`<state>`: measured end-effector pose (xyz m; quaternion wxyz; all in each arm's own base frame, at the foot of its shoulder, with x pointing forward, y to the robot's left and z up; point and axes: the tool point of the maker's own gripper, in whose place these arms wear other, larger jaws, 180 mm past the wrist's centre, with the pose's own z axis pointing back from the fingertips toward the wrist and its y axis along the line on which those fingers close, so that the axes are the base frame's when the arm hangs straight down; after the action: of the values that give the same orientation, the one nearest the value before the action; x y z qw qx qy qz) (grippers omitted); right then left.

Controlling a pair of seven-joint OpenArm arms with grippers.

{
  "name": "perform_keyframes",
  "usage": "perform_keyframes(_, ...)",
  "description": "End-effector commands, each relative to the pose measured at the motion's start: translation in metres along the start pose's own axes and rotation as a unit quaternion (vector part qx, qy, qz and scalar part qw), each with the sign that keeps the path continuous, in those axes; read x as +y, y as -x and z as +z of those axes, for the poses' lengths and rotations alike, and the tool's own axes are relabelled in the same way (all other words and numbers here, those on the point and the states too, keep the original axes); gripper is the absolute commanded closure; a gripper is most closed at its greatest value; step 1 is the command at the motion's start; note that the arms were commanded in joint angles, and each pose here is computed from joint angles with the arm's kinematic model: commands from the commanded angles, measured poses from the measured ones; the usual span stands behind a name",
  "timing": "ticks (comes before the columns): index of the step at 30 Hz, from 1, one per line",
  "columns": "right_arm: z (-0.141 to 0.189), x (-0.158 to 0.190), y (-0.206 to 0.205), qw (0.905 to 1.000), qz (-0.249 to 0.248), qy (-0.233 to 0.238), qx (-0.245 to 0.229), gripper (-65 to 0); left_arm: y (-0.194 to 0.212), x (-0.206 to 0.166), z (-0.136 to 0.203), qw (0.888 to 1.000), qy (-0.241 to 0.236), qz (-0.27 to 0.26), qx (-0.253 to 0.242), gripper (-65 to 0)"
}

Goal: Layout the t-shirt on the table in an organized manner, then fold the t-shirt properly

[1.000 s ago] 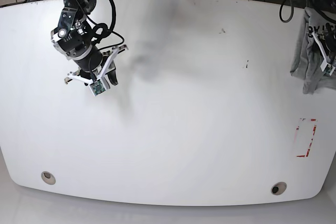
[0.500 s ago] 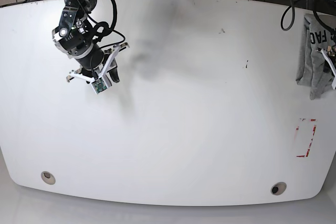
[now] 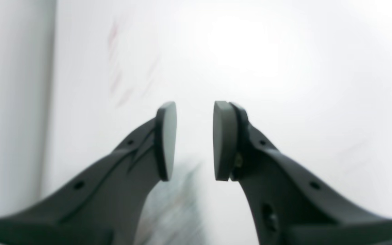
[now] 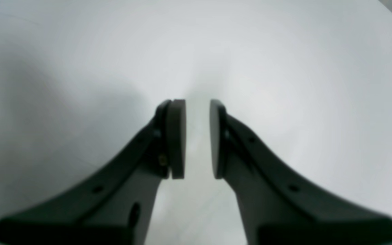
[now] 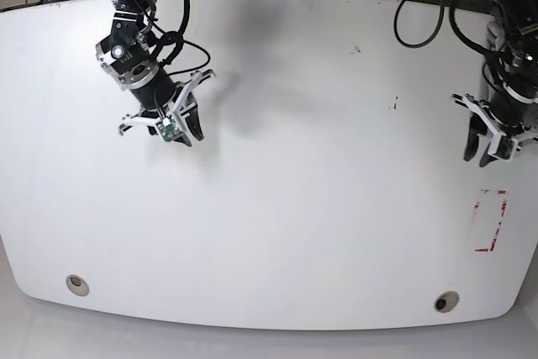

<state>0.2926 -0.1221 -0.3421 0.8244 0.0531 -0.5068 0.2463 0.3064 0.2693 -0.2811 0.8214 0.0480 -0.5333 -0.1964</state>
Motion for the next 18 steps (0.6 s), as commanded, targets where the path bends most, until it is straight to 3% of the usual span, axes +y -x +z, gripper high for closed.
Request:
perform_keyframes(1,0.006,0.001,0.0,0.9995,-0.006,-0.001,-0.032,-11.6,-0.013,-0.016,0.004,0.999,-0.004,0.006,-0.038,-17.2)
perform_keyframes(4,0.013,0.009,0.011,0.9984,-0.02,-0.012,-0.052,-11.6,-0.013,-0.042,0.004,0.998,0.0,0.027,-0.062,-17.2)
perform_keyframes(10,0.038,0.013,0.045,0.9978,-0.061,-0.007,-0.026,-11.6,0.003,-0.084,0.019,0.994,0.01,0.075,-0.073,-17.2)
perform_keyframes(18,0.091,0.022,0.074,0.9927,-0.12,-0.009,-0.001,-11.6,0.04,-0.152,0.059,0.99,0.057,0.129,-0.012,-17.1)
